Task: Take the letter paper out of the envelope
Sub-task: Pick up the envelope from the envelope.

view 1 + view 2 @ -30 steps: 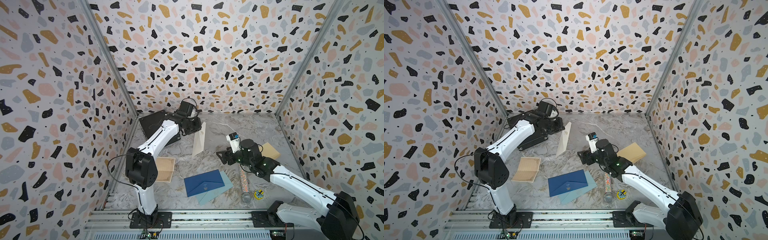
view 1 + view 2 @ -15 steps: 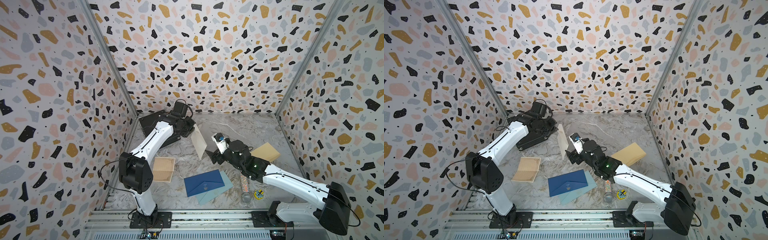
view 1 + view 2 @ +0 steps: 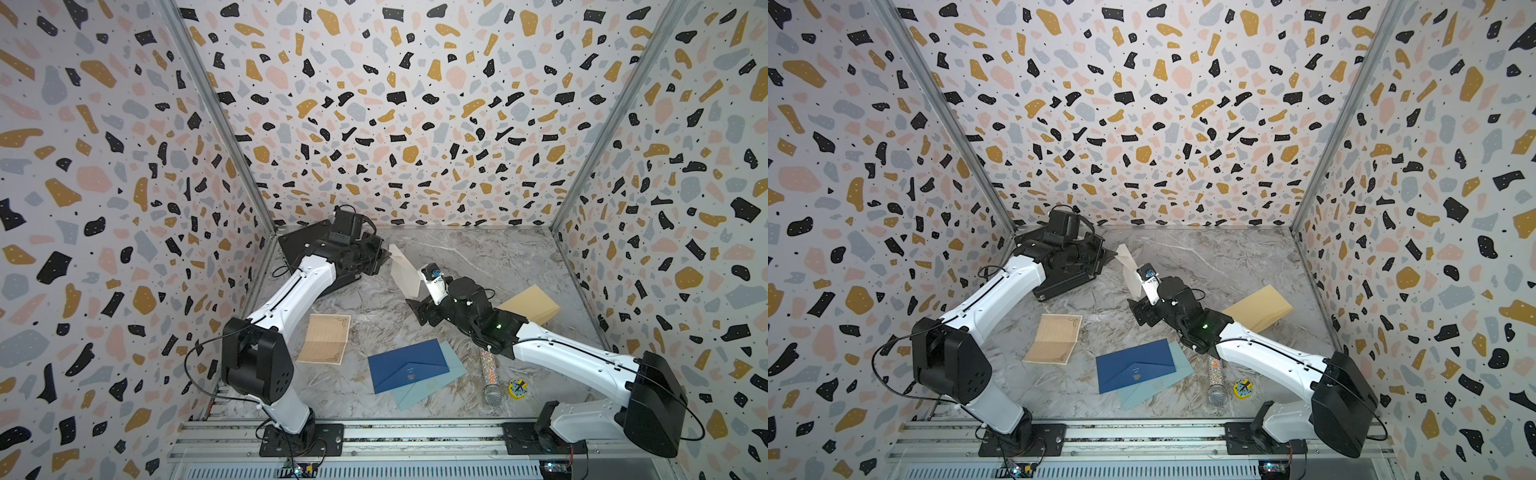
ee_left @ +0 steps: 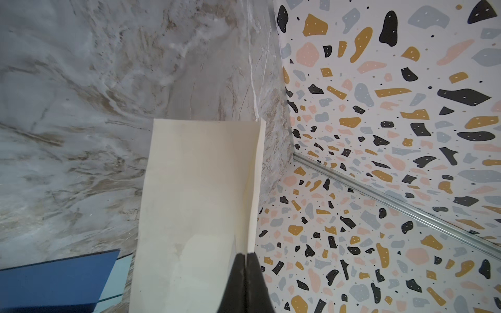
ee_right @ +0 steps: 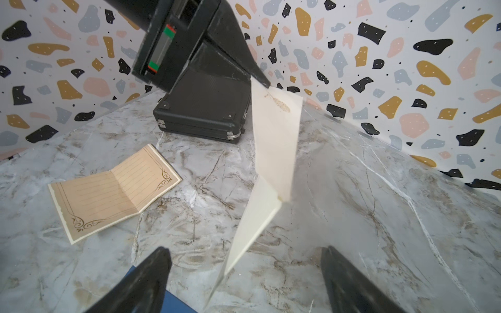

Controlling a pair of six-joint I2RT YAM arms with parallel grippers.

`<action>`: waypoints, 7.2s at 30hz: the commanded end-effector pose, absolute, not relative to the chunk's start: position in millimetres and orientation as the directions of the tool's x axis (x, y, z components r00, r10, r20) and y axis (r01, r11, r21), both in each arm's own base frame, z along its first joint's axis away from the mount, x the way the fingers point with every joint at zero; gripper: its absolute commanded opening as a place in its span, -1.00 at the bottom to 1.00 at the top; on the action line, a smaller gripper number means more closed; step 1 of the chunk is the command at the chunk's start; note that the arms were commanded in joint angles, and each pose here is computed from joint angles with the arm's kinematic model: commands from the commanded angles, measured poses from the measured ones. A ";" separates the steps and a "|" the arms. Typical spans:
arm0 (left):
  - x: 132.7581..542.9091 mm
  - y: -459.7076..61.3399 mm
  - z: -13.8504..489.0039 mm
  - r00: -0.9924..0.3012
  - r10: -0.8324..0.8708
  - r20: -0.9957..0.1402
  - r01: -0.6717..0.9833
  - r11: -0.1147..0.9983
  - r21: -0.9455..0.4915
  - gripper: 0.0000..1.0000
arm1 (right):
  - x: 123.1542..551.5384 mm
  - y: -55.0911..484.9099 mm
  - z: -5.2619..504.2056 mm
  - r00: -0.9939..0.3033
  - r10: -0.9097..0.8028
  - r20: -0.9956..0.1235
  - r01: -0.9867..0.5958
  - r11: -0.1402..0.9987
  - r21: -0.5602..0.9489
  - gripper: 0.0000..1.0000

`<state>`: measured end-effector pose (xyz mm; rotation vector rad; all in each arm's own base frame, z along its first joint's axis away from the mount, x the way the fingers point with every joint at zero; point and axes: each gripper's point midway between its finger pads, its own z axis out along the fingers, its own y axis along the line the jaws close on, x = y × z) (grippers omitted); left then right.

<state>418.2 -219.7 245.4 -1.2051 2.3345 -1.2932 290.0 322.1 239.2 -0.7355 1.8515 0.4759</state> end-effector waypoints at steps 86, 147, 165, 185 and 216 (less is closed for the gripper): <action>446.6 -343.4 308.8 -0.938 -0.338 -0.077 0.084 -0.005 -0.996 -1.00 | 386.8 237.7 313.7 -0.658 0.717 0.229 0.271 -0.058 0.961 -1.00; 363.0 -318.9 303.0 -0.921 0.055 -0.386 0.382 0.328 -0.864 -1.00 | 315.4 223.5 283.6 -0.600 -0.247 -0.761 -0.516 0.846 0.132 0.82; 341.6 -327.3 325.3 -0.903 0.110 -0.415 0.427 0.131 -0.895 -1.00 | 345.0 205.9 286.3 -0.686 0.004 -0.727 -0.424 0.810 0.404 0.40; 342.8 -323.0 351.8 -0.903 0.106 -0.417 0.414 -0.049 -0.909 -1.00 | 357.3 207.6 301.4 -0.763 0.270 -0.587 -0.398 0.520 0.756 -0.11; 367.5 -311.3 355.8 -0.918 0.060 -0.392 0.386 -0.091 -0.918 -1.00 | 335.6 219.7 305.8 -0.817 0.326 -0.476 -0.398 0.278 0.874 0.03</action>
